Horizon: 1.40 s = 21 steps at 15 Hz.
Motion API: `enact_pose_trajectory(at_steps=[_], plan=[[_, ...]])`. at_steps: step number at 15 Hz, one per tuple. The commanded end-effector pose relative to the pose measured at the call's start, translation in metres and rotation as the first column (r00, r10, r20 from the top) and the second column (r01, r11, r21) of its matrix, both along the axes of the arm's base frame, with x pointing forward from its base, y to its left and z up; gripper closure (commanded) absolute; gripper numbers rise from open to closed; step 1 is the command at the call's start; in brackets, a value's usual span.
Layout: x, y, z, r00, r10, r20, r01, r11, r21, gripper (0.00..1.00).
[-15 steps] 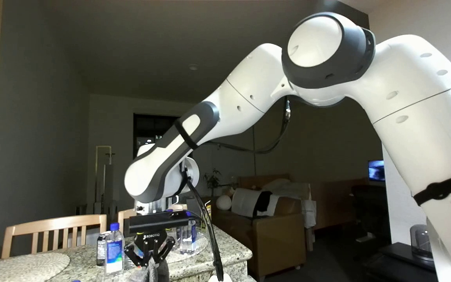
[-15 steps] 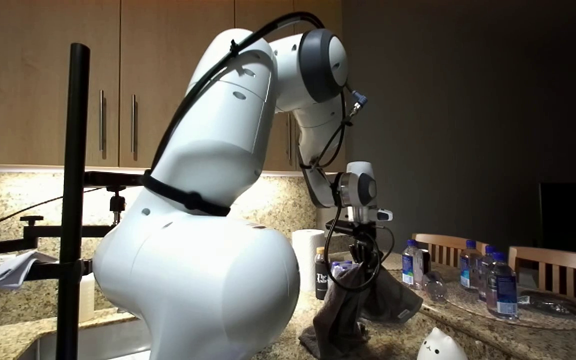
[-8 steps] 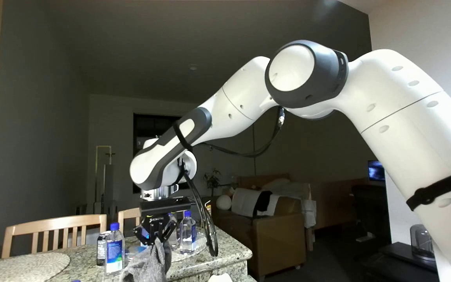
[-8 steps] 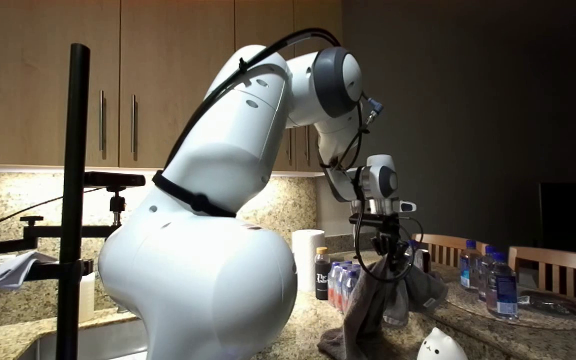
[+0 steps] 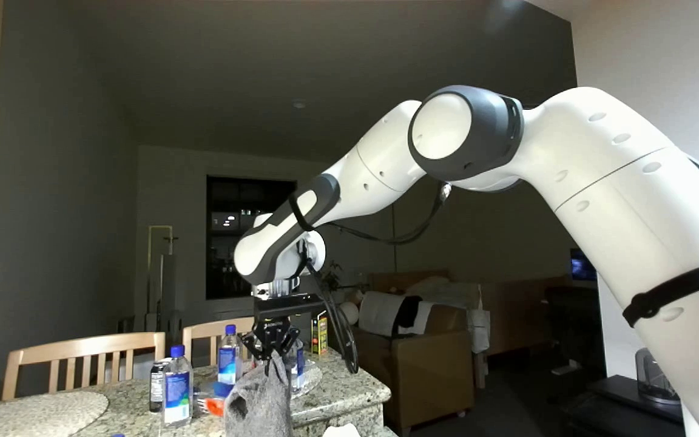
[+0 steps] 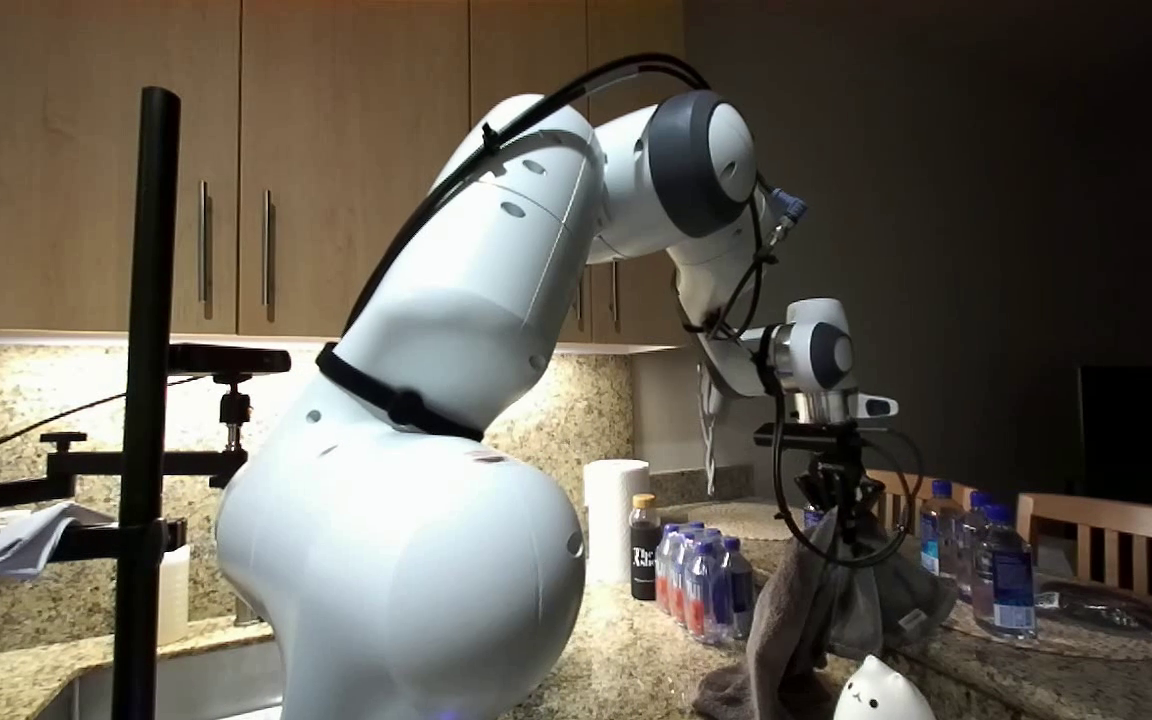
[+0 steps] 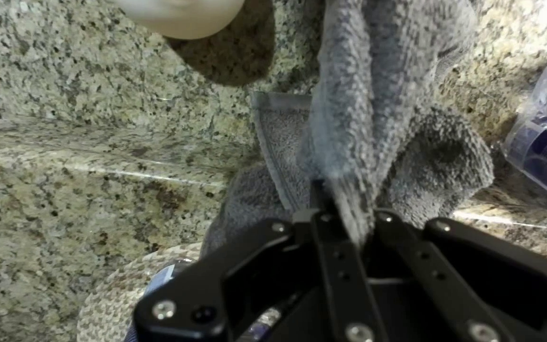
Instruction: Put the towel on the teddy bear
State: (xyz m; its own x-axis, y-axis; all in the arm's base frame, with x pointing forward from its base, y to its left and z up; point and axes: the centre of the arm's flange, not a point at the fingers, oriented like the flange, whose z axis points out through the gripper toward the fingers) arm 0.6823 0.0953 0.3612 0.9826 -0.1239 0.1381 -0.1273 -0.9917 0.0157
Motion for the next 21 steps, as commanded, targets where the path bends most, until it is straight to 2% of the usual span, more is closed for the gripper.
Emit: enact_pose_trajectory(at_steps=[1,5,9,13,17,21], plan=[[-0.016,-0.026,0.032,0.998,0.015,0.058,-0.015,1.000,0.006,0.90],[-0.024,-0.055,0.055,0.996,-0.031,0.089,0.030,0.999,0.016,0.90],[-0.052,-0.075,0.050,0.999,-0.024,0.044,0.024,1.000,0.018,0.91],[-0.089,-0.072,0.043,1.000,0.021,0.016,-0.021,0.999,0.029,0.91],[-0.116,-0.080,0.056,0.992,-0.068,0.102,0.063,0.997,0.045,0.91],[-0.139,-0.108,0.077,0.969,-0.186,0.162,0.175,0.981,0.080,0.91]])
